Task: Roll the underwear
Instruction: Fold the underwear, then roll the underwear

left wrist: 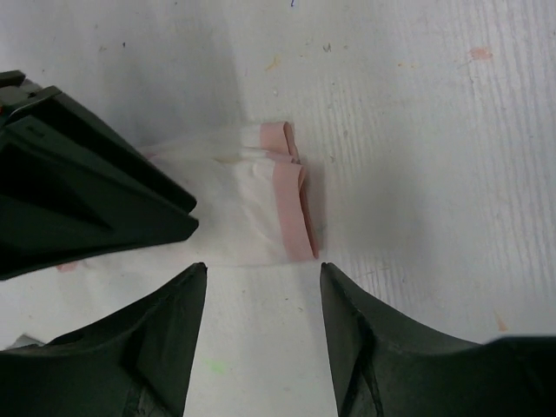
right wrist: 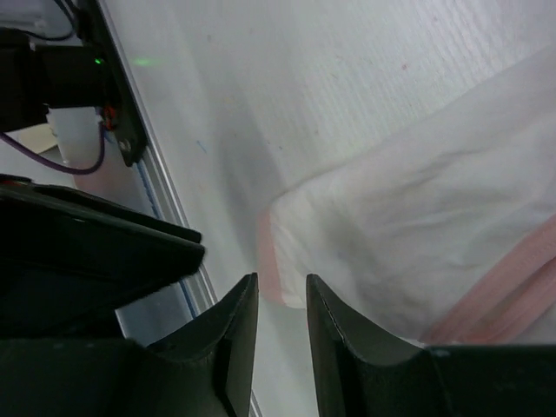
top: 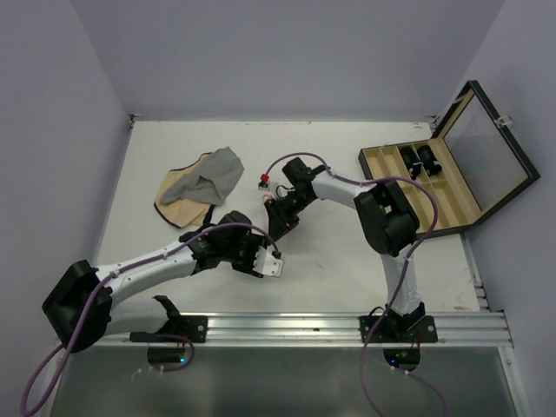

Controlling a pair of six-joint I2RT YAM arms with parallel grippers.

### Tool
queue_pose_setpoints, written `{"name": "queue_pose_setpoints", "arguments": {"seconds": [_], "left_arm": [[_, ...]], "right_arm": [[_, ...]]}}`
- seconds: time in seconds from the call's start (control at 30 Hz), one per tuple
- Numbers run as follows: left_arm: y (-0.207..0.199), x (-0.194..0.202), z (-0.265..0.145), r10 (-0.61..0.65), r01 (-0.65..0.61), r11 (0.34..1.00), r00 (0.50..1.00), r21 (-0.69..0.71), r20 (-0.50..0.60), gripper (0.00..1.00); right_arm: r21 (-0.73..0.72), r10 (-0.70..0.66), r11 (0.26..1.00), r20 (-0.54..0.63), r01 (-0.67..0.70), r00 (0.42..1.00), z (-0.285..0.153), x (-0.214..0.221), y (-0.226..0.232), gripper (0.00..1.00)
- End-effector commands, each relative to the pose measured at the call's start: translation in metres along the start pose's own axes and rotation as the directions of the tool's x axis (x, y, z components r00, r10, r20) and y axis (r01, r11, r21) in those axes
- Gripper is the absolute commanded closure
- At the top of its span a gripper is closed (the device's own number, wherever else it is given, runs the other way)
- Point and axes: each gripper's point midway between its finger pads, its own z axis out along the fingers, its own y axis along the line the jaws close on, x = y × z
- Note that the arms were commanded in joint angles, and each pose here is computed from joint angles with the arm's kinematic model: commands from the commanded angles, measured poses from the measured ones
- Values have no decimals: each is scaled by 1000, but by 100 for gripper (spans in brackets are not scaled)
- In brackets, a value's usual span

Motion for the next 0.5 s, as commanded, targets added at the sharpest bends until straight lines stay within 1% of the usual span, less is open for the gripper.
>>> {"name": "queue_pose_setpoints", "arguments": {"seconds": [0.0,0.03,0.1,0.13,0.23,0.3,0.37,0.47], "left_arm": [[22,-19,7,56,-52,995,997,-83,52,42],[22,-16,12,40,-36,996,998,-82,45,47],[22,-21,16,11,-7,997,999,-79,53,51],[18,-17,19,4,-1,998,999,-57,37,54],[10,-5,24,-12,12,1000,999,-4,-30,56],[2,-3,24,-23,25,999,999,42,-42,56],[-2,-9,26,-27,28,997,1000,73,-10,55],[4,-13,31,-50,50,997,999,60,-5,53]], "right_arm": [[-70,-41,996,124,50,991,-24,-36,45,67],[-75,-24,997,111,33,994,-17,-33,39,67],[-78,4,997,81,2,997,-8,-24,29,69],[-81,18,997,70,-13,997,-3,-19,23,69],[-65,59,996,41,-56,997,14,-3,1,69],[-65,88,994,8,-87,996,23,9,-10,70],[-49,112,992,-19,-112,994,32,20,-24,71],[-21,133,991,-49,-134,990,40,31,-38,71]]}}
